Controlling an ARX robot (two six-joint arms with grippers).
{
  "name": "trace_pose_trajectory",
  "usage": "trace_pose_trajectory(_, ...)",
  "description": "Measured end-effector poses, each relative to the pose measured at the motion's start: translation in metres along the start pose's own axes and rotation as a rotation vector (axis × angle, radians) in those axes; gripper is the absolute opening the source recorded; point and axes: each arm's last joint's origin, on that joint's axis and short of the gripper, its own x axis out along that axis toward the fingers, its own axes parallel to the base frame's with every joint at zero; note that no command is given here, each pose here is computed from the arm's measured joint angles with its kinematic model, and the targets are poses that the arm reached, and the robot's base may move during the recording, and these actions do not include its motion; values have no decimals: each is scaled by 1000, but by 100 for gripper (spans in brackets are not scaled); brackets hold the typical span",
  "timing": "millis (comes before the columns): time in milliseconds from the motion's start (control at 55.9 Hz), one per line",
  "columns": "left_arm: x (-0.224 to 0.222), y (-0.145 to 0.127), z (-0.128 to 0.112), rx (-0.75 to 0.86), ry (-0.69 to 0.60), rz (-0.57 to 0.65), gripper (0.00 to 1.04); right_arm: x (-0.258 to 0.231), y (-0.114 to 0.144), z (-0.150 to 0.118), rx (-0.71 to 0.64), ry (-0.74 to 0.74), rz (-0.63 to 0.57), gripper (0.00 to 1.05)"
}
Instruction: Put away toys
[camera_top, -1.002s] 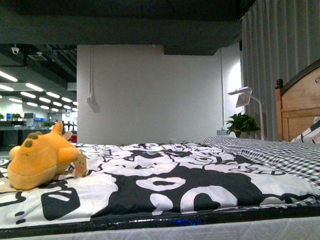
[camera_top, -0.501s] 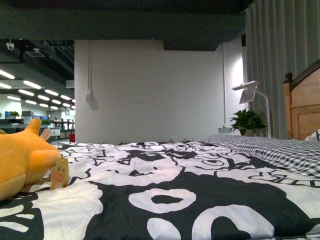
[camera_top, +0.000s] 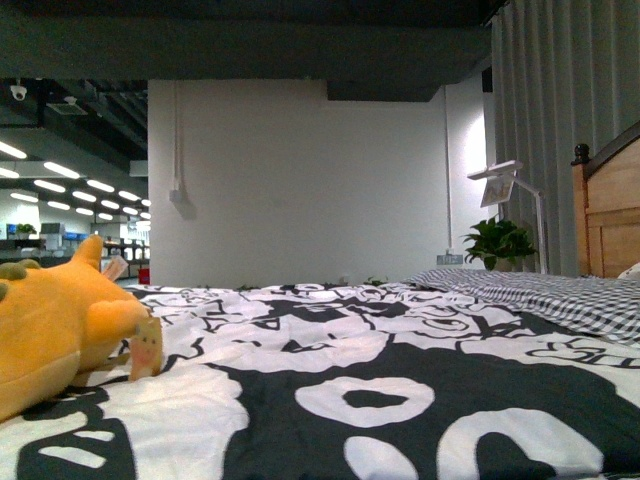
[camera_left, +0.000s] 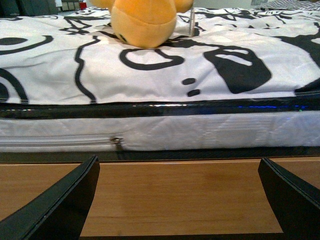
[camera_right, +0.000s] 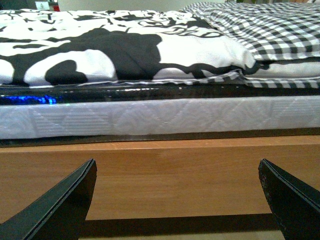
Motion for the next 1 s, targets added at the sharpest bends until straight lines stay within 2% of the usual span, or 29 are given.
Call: trace_pose_trajectory(1002,0,0,0,0,0,5,98,0,0,0,0,0,11,98)
